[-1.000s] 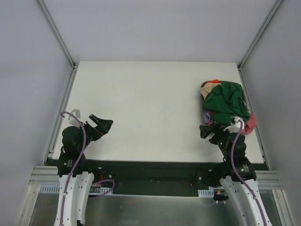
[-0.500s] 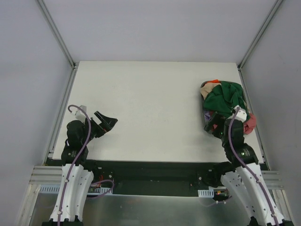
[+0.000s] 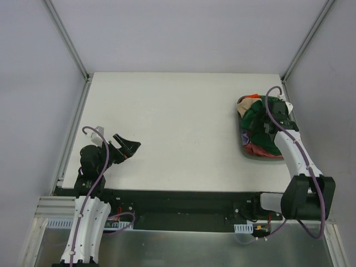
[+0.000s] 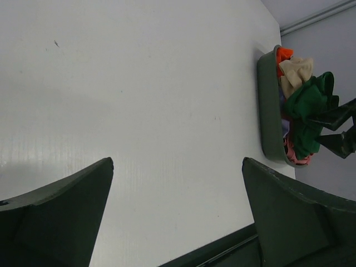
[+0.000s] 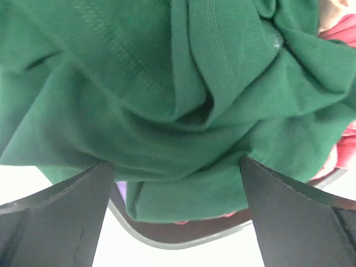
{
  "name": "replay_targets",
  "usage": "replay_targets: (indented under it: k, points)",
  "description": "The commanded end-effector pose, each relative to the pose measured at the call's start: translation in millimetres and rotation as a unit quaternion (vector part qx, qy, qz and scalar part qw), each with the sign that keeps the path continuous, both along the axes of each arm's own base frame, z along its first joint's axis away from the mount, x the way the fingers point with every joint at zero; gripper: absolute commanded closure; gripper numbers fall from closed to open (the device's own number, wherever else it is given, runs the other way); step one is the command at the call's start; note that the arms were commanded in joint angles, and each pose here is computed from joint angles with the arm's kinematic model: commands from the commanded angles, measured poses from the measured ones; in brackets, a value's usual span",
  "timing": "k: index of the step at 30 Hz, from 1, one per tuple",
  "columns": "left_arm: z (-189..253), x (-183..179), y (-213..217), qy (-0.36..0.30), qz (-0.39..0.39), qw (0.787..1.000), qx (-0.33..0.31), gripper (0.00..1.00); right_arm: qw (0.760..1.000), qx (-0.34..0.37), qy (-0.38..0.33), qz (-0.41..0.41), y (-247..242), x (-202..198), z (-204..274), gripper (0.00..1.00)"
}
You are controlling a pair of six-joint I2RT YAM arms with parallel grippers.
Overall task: Fold and stack the t-shirts
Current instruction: Grab crumpled tshirt from bin with the right arm
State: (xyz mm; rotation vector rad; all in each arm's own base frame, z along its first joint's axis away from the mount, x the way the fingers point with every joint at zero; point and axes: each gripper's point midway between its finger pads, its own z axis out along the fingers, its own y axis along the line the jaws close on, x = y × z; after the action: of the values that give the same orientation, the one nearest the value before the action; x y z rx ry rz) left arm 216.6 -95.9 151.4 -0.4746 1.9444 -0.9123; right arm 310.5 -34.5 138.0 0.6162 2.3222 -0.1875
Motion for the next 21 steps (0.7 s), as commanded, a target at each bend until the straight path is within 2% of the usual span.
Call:
replay_targets:
  k: [1, 3, 9, 10, 17, 21]
  points:
    - [9, 0, -4, -0.028, -0.014, 1.0, -0.002, 0.01, 0.998, 0.057, -0.012, -0.017, -4, 22, 0, 0.06]
    - [8, 1, -3, -0.026, -0.012, 1.0, -0.001, 0.01, 0.996, 0.081, -0.019, -0.02, -4, 24, -4, 0.17]
    - [4, 2, -4, -0.014, -0.013, 1.0, -0.001, 0.01, 0.993, 0.09, -0.078, -0.015, -9, 23, 11, 0.81]
    - [3, 2, -4, -0.012, -0.013, 1.0, -0.001, 0.01, 0.992, 0.09, -0.087, -0.014, -10, 21, 16, 0.98]
    - [5, 1, -8, -0.012, -0.024, 1.0, -0.007, 0.01, 0.979, 0.087, -0.18, 0.034, 1, 7, 90, 0.99]
    - [13, -3, -16, -0.035, -0.05, 0.998, -0.017, 0.01, 0.954, 0.14, -0.234, 0.125, 40, -2, 152, 0.99]
